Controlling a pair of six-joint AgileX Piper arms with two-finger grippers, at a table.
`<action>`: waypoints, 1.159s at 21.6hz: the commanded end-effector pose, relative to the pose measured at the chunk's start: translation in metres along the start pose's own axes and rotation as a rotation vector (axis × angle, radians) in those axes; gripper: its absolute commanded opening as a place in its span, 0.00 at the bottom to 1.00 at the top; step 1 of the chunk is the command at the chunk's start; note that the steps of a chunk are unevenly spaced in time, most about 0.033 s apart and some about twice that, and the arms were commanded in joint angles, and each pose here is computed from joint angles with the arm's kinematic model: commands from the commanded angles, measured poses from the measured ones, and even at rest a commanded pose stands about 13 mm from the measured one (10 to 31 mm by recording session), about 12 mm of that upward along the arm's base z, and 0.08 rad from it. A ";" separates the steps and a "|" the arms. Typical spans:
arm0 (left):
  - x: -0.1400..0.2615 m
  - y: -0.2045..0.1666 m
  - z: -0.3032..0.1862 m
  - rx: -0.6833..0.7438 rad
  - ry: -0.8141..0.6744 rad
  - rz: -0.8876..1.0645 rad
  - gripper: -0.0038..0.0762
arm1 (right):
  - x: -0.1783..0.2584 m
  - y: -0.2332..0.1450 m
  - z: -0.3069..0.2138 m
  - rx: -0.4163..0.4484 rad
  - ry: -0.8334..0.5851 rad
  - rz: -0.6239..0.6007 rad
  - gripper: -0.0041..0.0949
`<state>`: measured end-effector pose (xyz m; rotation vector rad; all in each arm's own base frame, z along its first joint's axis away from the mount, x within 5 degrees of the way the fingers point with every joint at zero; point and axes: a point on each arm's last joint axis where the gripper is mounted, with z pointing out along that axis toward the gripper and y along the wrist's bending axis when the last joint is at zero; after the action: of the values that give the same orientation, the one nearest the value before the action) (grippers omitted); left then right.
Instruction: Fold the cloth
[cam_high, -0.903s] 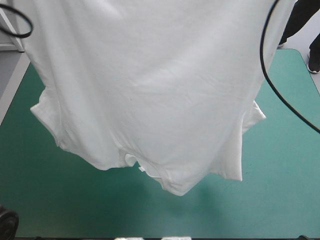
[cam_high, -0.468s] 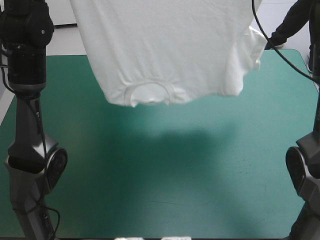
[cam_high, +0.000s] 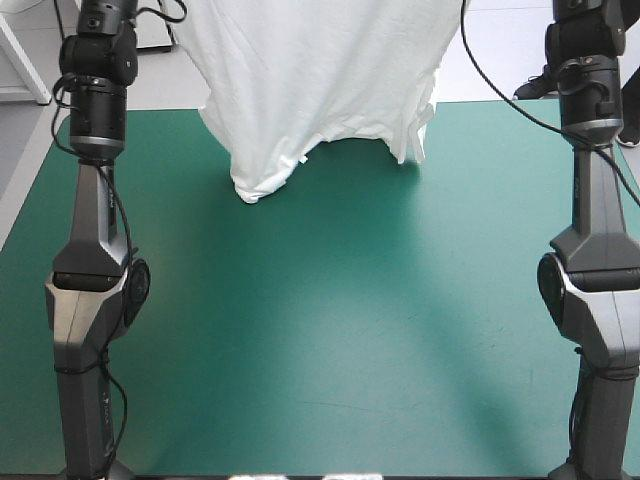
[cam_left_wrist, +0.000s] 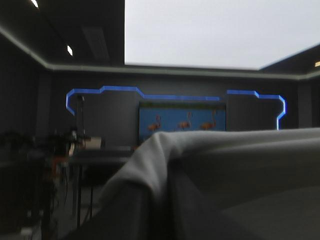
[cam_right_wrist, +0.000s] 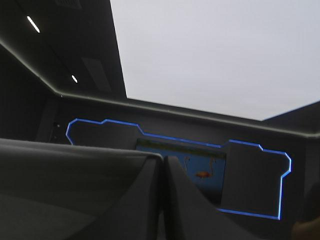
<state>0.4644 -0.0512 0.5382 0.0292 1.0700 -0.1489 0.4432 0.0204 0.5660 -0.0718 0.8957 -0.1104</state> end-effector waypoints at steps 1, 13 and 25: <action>-0.009 0.012 -0.006 -0.032 0.109 -0.014 0.05 | 0.015 -0.025 -0.003 0.139 0.181 -0.029 0.02; 0.052 -0.002 -0.033 0.108 0.819 -0.088 0.04 | 0.139 0.028 -0.048 -0.355 0.911 -0.104 0.02; 0.060 -0.021 -0.128 0.207 1.422 -0.195 0.04 | 0.114 0.023 -0.180 -0.587 1.511 -0.030 0.02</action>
<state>0.4339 -0.0700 0.3879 0.1994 2.4908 -0.4474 0.4109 0.0295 0.3319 -0.5962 2.4657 0.1175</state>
